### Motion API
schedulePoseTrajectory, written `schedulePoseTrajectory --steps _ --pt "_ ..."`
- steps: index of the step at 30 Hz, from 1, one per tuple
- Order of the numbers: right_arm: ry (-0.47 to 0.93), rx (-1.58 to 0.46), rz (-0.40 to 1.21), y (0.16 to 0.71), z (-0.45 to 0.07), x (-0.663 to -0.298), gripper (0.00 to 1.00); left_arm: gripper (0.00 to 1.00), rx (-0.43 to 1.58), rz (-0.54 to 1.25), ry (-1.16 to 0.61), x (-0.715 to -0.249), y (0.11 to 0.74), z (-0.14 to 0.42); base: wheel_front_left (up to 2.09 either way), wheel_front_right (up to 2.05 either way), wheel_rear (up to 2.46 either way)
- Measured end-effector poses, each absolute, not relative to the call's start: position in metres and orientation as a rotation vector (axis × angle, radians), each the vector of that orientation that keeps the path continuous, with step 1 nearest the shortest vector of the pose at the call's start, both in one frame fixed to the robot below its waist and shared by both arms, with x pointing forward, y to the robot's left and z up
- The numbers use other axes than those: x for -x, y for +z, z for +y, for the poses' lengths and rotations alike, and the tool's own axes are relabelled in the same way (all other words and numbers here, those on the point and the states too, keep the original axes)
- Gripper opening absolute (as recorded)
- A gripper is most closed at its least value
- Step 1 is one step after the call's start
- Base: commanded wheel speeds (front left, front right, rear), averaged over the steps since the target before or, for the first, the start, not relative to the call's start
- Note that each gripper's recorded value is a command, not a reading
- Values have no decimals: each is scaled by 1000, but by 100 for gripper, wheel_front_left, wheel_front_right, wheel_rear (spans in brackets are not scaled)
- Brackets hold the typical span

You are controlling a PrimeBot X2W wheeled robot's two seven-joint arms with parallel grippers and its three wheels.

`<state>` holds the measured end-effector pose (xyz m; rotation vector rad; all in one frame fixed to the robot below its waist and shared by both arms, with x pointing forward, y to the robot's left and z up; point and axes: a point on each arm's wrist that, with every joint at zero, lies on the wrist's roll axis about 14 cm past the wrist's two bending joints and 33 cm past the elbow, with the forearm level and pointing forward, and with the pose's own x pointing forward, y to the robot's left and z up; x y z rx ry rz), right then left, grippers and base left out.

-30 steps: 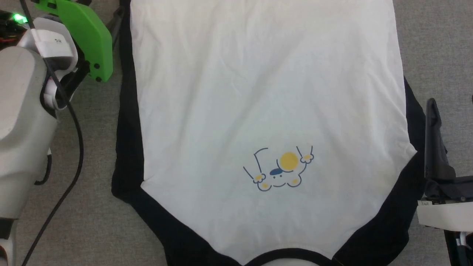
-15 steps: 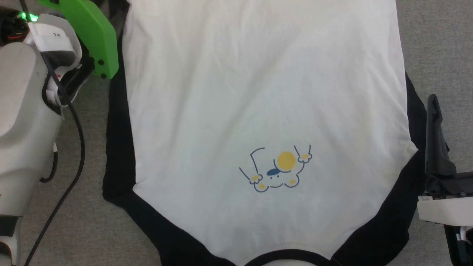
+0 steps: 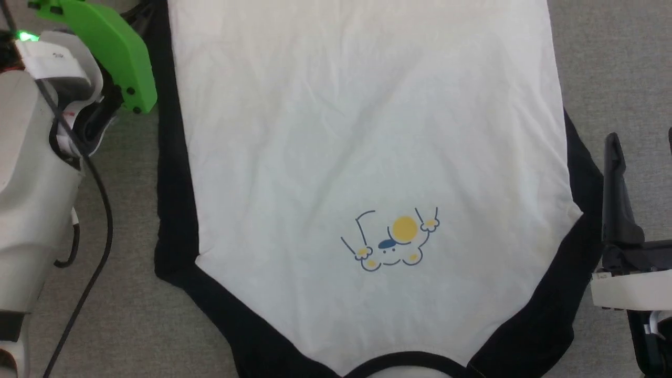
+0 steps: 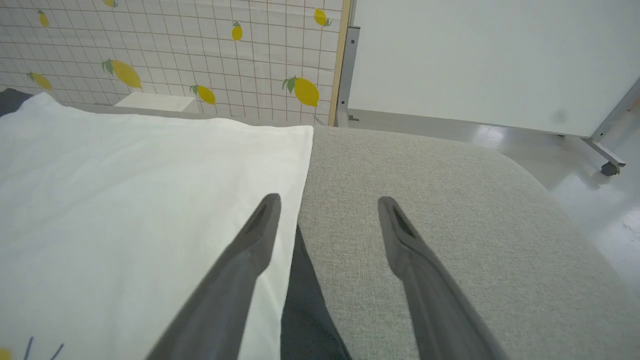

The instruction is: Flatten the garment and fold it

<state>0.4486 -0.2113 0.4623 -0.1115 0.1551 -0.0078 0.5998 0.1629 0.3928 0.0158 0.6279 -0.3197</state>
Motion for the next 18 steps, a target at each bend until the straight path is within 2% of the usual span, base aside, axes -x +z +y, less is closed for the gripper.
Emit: schedulePoseTrajectory --steps 8,18 --pt "-5 89 87 490 -209 -440 100 0 31 498 -224 -588 447 196 0 0 0" --pt "-14 48 20 524 -211 -410 100 0 69 336 -91 -541 519 251 0 0 0"
